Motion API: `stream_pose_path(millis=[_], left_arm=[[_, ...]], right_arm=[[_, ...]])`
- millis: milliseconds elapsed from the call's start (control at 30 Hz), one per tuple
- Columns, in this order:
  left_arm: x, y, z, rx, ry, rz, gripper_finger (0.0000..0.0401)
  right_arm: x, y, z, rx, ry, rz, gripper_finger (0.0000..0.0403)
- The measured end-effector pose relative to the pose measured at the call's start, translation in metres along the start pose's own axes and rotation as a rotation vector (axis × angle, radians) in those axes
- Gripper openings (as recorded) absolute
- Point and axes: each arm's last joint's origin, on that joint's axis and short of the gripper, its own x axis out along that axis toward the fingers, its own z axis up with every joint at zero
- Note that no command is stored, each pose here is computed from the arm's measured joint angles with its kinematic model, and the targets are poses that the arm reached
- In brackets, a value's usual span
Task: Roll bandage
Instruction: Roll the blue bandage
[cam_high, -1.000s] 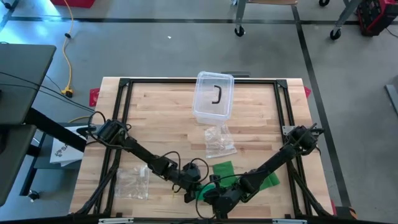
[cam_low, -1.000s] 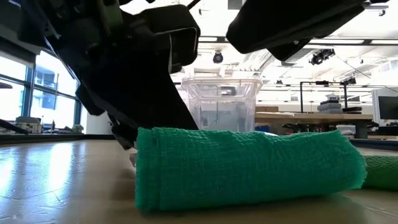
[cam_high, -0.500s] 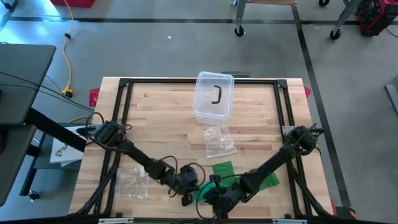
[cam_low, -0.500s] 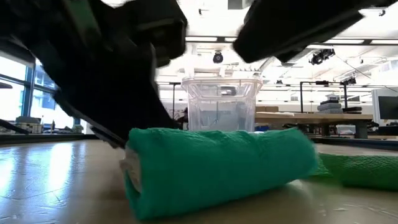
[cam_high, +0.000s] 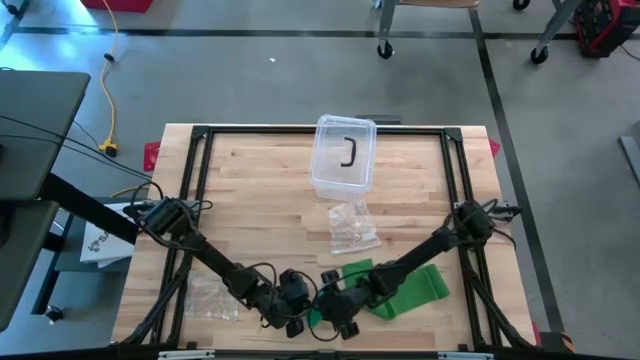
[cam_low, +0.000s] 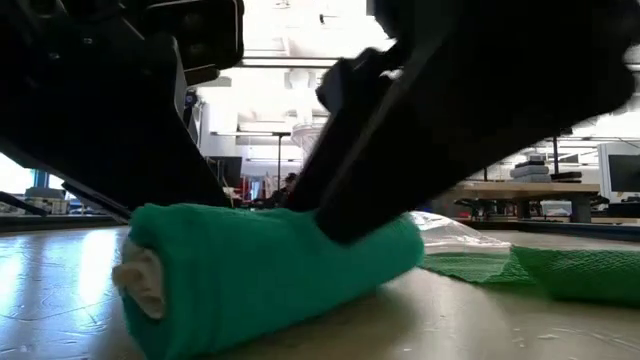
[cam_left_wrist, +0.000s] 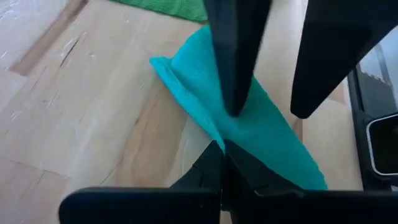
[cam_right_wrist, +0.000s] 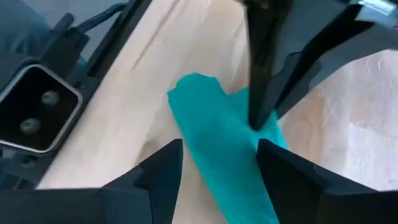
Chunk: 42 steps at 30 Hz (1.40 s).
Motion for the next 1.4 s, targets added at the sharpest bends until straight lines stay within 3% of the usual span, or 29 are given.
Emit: stream_pose_path(millis=[300,633,733,1033,1233,1400], left_arm=[[0.000,0.001,0.000,0.003,-0.005,0.020,0.0000],[0.000,0.005,-0.002,-0.064,0.005,0.071,0.0000],[-0.002,0.007,-0.008,-0.079,0.032,0.107,0.0000],[-0.015,0.000,-0.028,-0.144,0.040,0.173,0.0000],[-0.019,-0.001,-0.034,-0.170,0.031,0.193,0.0000],[-0.019,-0.001,-0.034,-0.164,0.025,0.197,0.0000]], right_arm=[[0.002,-0.017,0.002,-0.061,0.007,0.068,0.0201],[0.017,-0.016,-0.012,0.002,0.076,0.125,0.0199],[0.017,-0.012,-0.012,0.052,0.075,0.114,0.0177],[0.013,0.003,-0.012,0.103,0.058,0.032,0.0043],[0.009,0.014,-0.012,0.136,0.033,-0.064,0.0040],[0.009,0.015,-0.013,0.157,0.032,-0.064,0.0055]])
